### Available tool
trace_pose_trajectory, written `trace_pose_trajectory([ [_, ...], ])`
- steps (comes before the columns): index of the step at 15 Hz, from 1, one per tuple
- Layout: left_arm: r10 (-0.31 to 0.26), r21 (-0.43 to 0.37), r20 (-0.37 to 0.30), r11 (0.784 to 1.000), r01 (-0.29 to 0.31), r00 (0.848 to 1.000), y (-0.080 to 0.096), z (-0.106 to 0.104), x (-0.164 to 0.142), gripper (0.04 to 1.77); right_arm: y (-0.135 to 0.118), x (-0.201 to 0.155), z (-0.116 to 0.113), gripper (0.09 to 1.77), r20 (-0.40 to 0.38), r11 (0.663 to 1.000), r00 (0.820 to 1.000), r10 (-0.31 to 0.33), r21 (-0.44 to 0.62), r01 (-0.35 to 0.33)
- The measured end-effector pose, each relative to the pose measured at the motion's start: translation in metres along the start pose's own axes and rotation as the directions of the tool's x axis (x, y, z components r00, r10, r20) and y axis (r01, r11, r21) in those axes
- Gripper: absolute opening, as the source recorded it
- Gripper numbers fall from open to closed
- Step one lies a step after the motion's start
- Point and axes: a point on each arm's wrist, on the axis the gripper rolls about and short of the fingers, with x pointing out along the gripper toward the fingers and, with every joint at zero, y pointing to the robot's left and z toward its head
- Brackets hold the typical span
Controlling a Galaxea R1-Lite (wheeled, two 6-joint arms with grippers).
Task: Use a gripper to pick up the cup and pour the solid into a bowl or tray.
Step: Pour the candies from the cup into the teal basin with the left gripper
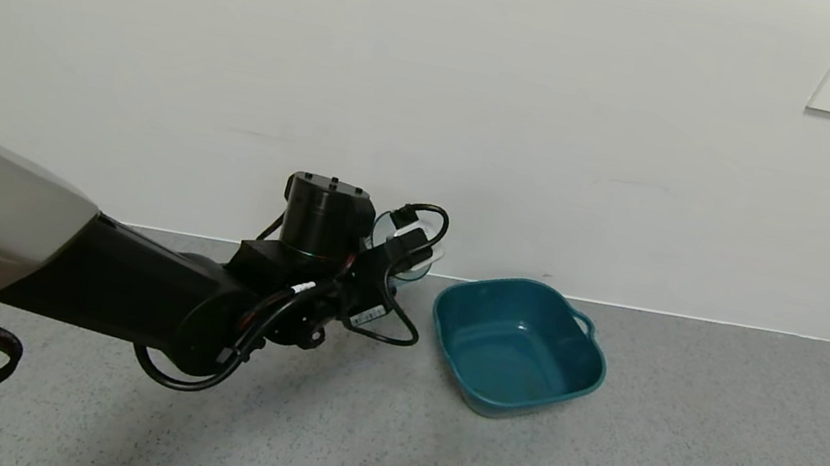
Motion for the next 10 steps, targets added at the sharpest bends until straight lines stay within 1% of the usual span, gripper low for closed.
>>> trace_pose_trajectory([
  [3,0.035,0.123,0.012,0.992,-0.036,0.999,0.007,0.008,0.002,1.3,0.0,0.0,0.0,1.71,0.0,1.0,1.0,0.0,0.0,0.0],
  [4,0.053,0.168,0.012,0.984,-0.054,0.999,0.01,0.011,0.002,1.3,0.0,0.0,0.0,1.71,0.0,1.0,1.0,0.0,0.0,0.0],
  [6,0.112,0.252,-0.004,0.962,-0.107,0.994,0.014,0.02,0.0,1.3,0.0,0.0,0.0,1.71,0.0,1.0,1.0,0.0,0.0,0.0],
  [7,0.128,0.269,0.001,0.955,-0.124,0.992,0.014,0.026,-0.002,1.3,0.0,0.0,0.0,1.71,0.0,1.0,1.0,0.0,0.0,0.0],
  [9,0.129,0.31,0.024,0.942,-0.131,0.991,0.01,0.037,-0.006,1.3,0.0,0.0,0.0,1.71,0.0,1.0,1.0,0.0,0.0,0.0],
  [10,0.132,0.337,0.028,0.932,-0.134,0.991,0.007,0.041,-0.008,1.3,0.0,0.0,0.0,1.71,0.0,1.0,1.0,0.0,0.0,0.0],
])
